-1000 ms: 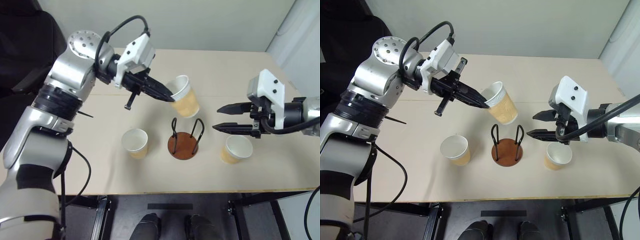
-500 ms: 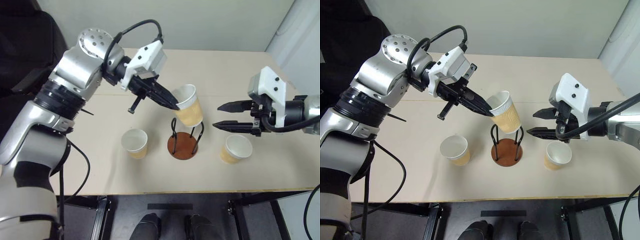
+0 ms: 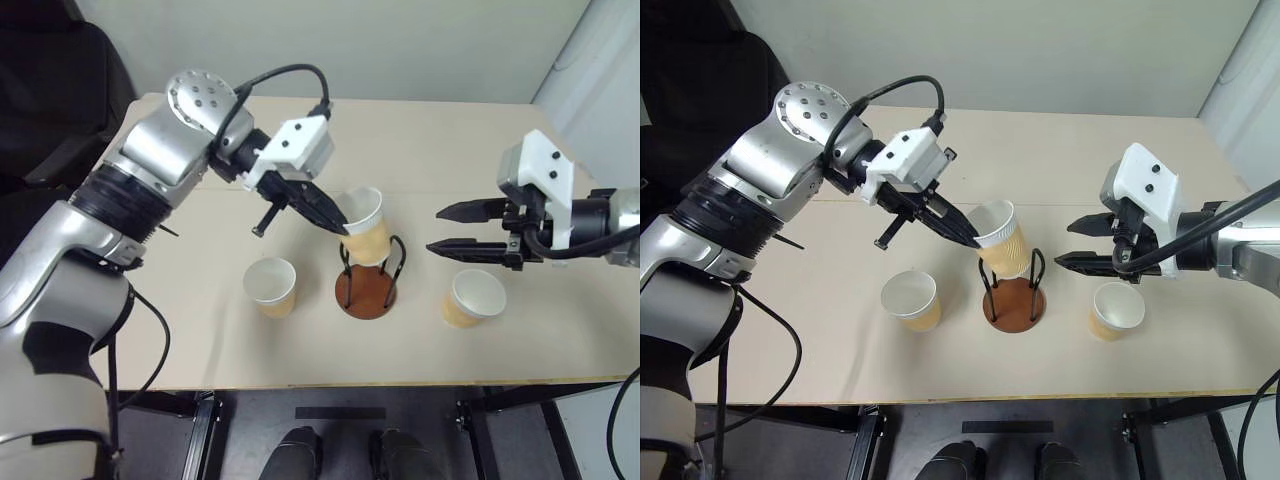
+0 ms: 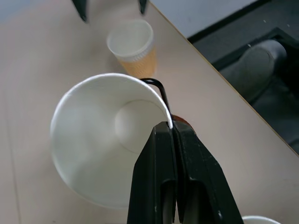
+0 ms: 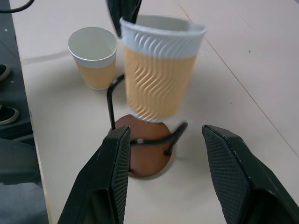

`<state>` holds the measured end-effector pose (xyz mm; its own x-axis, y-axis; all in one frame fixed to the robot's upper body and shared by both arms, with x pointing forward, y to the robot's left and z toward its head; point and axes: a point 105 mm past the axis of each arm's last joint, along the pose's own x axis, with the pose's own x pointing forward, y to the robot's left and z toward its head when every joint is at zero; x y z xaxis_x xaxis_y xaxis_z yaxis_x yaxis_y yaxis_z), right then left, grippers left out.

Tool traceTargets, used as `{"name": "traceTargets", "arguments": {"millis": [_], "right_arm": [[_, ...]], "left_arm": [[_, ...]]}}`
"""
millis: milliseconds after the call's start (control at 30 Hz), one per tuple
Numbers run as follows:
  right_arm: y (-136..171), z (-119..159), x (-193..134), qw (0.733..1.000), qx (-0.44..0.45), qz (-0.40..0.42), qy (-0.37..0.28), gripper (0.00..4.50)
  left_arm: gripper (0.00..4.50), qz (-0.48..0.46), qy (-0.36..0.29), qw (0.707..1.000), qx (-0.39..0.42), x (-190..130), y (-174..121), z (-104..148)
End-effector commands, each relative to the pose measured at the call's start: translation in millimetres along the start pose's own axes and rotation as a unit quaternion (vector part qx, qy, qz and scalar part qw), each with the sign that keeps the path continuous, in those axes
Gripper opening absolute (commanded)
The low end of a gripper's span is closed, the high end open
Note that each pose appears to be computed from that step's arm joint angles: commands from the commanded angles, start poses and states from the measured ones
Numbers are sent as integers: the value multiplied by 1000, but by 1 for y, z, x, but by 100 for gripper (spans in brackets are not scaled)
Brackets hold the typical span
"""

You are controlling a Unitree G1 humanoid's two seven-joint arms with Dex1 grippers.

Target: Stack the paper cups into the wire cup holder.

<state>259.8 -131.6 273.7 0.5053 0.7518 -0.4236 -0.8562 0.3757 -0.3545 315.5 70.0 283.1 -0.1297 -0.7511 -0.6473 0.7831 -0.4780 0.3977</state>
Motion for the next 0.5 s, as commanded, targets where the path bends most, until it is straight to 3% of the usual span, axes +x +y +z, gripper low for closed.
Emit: {"name": "traceTargets", "arguments": {"millis": [33, 267, 367, 500], "right_arm": [[-4, 9, -5, 1000, -22, -16, -9, 243], [-4, 9, -5, 1000, -21, -20, -8, 243], [-4, 8, -5, 1000, -20, -21, -7, 243], [-4, 8, -5, 1000, -19, -22, -6, 243]], "left_arm": [[2, -14, 8, 999, 35, -5, 1, 13], [2, -18, 4, 998, 60, 7, 9, 11], [61, -17, -4, 998, 65, 11, 12, 12], [194, -17, -11, 997, 72, 13, 13, 15]]}}
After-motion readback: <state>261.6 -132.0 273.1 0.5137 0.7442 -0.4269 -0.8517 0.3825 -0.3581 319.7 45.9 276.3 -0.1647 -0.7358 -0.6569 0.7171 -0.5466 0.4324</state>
